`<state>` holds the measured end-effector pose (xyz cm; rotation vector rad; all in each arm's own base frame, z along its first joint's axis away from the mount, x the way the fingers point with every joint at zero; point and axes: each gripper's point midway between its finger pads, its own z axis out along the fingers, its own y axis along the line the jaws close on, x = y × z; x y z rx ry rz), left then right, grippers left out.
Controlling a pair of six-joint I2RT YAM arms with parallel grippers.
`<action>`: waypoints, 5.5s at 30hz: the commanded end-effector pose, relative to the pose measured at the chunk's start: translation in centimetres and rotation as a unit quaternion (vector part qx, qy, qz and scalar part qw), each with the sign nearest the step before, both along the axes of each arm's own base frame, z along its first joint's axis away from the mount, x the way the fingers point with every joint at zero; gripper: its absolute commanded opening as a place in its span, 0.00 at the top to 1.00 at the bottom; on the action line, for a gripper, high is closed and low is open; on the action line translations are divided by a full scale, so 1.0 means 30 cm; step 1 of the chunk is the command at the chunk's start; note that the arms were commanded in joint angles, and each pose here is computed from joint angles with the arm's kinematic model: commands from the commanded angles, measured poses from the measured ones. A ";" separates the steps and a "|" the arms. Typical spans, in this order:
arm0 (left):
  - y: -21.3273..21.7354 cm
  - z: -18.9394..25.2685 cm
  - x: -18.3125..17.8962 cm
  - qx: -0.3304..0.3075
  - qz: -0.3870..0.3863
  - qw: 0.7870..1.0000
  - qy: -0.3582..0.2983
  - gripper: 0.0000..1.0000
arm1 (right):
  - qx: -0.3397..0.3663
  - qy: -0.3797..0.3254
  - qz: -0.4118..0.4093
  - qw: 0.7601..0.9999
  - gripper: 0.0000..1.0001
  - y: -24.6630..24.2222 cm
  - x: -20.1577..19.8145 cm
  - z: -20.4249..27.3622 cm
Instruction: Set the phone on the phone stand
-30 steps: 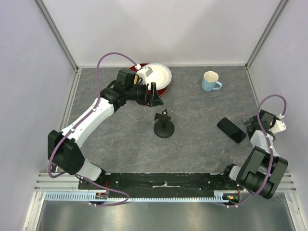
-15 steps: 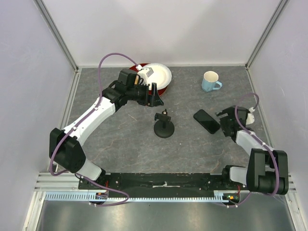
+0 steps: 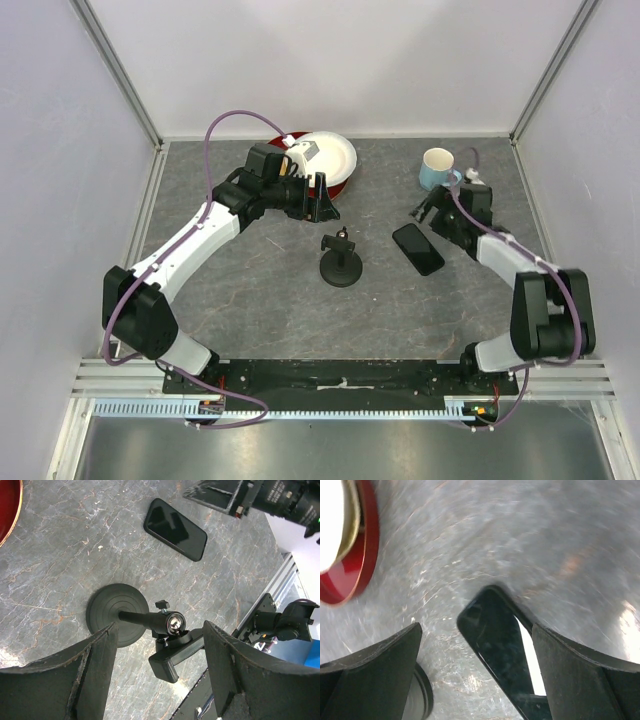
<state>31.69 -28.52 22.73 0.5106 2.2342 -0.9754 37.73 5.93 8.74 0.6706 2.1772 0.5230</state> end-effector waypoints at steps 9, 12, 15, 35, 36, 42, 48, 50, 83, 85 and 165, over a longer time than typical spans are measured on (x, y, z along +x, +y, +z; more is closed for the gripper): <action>-0.011 0.045 -0.008 -0.017 -0.006 1.000 -0.014 0.26 | -0.155 0.028 0.259 0.953 0.02 0.102 -0.018 -0.096; -0.012 0.046 -0.006 -0.018 -0.006 1.000 -0.014 0.26 | -0.176 0.040 0.278 0.944 0.02 0.116 -0.024 -0.121; -0.011 0.045 -0.005 -0.017 -0.006 1.000 -0.015 0.26 | -0.188 0.053 0.298 0.934 0.02 0.143 -0.031 -0.146; -0.011 0.039 -0.004 -0.016 -0.006 1.000 -0.013 0.25 | -0.251 -0.014 0.207 0.946 0.02 0.094 0.010 0.004; -0.011 0.038 -0.005 -0.015 -0.006 1.000 -0.013 0.25 | -0.231 -0.008 0.219 0.948 0.02 0.102 0.007 -0.018; -0.010 0.042 -0.006 -0.016 -0.006 1.000 -0.014 0.25 | -0.187 0.036 0.220 0.957 0.02 0.067 0.011 -0.117; -0.009 0.039 -0.005 -0.014 -0.004 1.000 -0.013 0.25 | -0.147 0.049 0.259 0.953 0.02 0.121 -0.002 -0.156; -0.009 0.034 -0.004 -0.013 -0.004 1.000 -0.011 0.25 | -0.137 0.051 0.274 0.951 0.02 0.138 -0.010 -0.164; -0.012 0.019 0.003 -0.010 -0.004 1.000 -0.006 0.25 | -0.330 0.196 0.365 0.848 0.05 0.190 -0.148 -0.285; -0.011 0.022 0.004 -0.010 -0.002 1.000 -0.008 0.25 | -0.325 0.197 0.363 0.850 0.13 0.196 -0.144 -0.287; -0.036 0.312 -0.165 -0.116 -0.054 0.971 -0.202 0.23 | -0.111 0.013 0.331 0.937 0.30 0.606 0.228 -0.154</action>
